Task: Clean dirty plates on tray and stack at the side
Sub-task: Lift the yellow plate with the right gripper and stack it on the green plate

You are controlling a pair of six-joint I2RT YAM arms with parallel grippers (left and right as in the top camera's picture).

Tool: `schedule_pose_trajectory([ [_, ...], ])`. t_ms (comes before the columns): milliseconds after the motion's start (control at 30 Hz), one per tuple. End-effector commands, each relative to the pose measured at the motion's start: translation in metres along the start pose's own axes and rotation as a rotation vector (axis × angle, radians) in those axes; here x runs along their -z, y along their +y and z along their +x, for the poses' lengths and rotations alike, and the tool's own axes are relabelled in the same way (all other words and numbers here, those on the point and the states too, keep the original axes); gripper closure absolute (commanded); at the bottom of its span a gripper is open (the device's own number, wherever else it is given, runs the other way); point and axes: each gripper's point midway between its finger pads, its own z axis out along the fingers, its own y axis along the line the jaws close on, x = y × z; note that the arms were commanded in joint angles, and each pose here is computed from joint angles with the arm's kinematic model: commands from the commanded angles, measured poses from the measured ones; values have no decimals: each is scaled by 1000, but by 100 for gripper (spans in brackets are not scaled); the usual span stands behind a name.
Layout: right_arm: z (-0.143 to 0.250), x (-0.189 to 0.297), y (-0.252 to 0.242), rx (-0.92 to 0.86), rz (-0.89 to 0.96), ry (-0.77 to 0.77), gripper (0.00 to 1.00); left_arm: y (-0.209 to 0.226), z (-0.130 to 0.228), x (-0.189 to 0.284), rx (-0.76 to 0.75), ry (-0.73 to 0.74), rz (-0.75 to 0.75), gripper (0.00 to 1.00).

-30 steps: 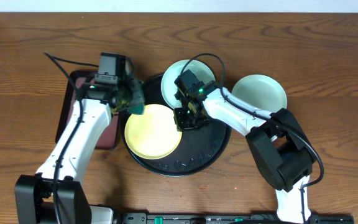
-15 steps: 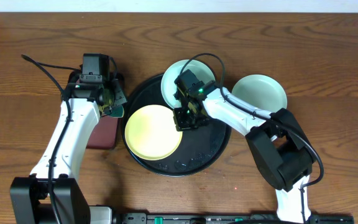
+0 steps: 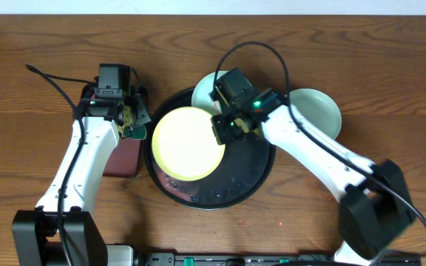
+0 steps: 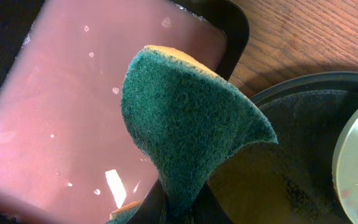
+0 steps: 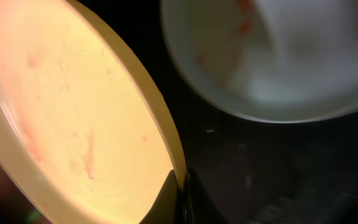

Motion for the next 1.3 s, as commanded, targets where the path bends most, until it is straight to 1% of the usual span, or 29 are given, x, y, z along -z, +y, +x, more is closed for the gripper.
schedule_pose_trajectory([
  [0,-18,33,-24,40,170,-115,99,4,-1,1,-10,-4,-17,93],
  [67,-19,47,-33,38,230,-145,99,4,0,0,-10,-3,-18,93],
  [333,-24,73,-51,41,372,-213,99,4,0,0,-10,-2,-18,93],
  [600,-24,88,-51,154,555,-259,99,4,0,0,-10,-2,-18,92],
  [767,-28,103,-54,189,696,-318,99,4,0,0,-10,-2,-18,92],
  [867,-34,120,-58,206,828,-382,99,4,0,0,-10,-1,-18,92],
  [967,-37,134,-58,212,915,-433,99,4,0,0,-10,-2,-18,92],
  [1133,-39,142,-61,178,958,-474,99,4,0,0,-9,-2,-18,92],
  [1267,-40,143,-69,101,951,-497,99,4,0,0,-10,-1,-18,92],
])
